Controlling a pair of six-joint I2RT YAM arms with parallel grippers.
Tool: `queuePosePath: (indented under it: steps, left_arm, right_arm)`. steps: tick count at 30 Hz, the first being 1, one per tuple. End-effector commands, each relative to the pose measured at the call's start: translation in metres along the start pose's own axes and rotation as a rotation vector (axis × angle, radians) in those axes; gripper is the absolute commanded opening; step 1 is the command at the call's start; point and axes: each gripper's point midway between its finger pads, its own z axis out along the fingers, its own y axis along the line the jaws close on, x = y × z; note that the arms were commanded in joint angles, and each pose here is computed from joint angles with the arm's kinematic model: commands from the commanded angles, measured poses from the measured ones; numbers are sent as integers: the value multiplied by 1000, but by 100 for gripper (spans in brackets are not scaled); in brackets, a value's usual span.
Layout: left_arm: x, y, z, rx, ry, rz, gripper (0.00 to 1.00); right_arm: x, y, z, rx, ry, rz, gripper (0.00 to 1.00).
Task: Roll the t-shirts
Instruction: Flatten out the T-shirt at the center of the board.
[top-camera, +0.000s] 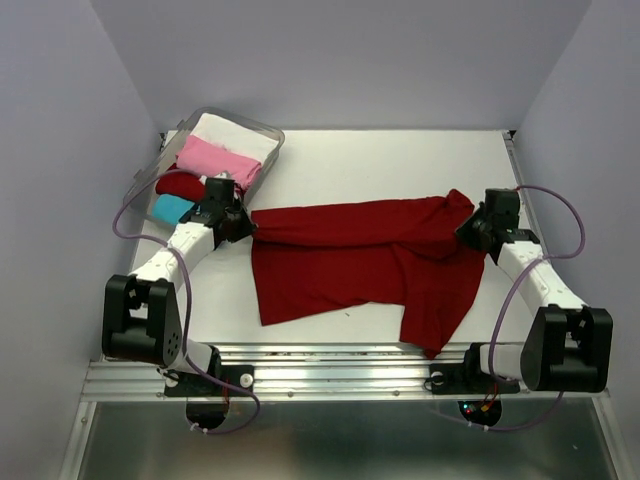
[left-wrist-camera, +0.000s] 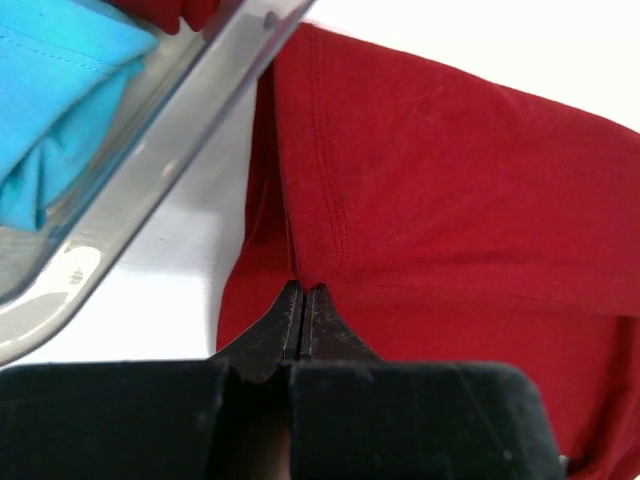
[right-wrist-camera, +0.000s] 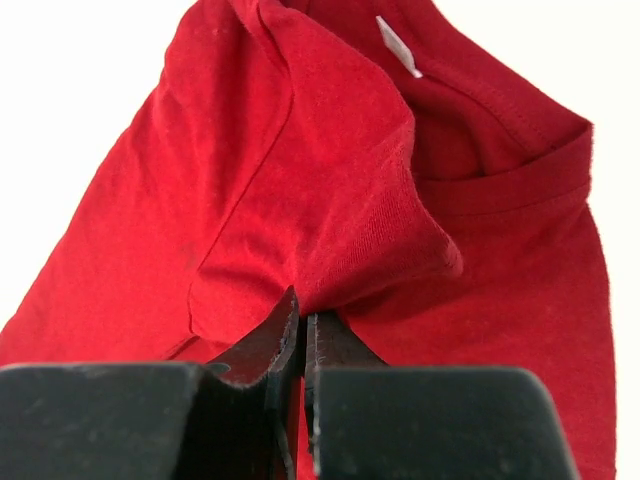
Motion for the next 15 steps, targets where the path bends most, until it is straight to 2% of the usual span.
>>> queuePosePath:
  steps: [1,4,7,10,11,12,15]
  left_arm:
    - [-17,-21,-20,71,-69,8,0]
    - [-28,-28,-19,73,-82,8,0]
    - [-58,-41,-19,68,-124,17,0]
    - [-77,-50,-16,57,-149,29,0]
    - [-89,-57,-14,55,-153,39,0]
    - [-96,-61,-12,54,-157,42,0]
    - [-117,-73,-11,54,-173,50,0]
  right_arm:
    - [-39,19,-4,-11,-103,-10,1]
    - [-60,26,9,14,-123,-17,1]
    - [-107,60,16,-29,-185,-35,1]
    - [-134,79,28,-54,-208,-35,1]
    - [-135,83,45,-48,-186,-37,1]
    - [-161,100,41,-83,-231,-29,1]
    - [-193,127,58,-119,-274,-27,1]
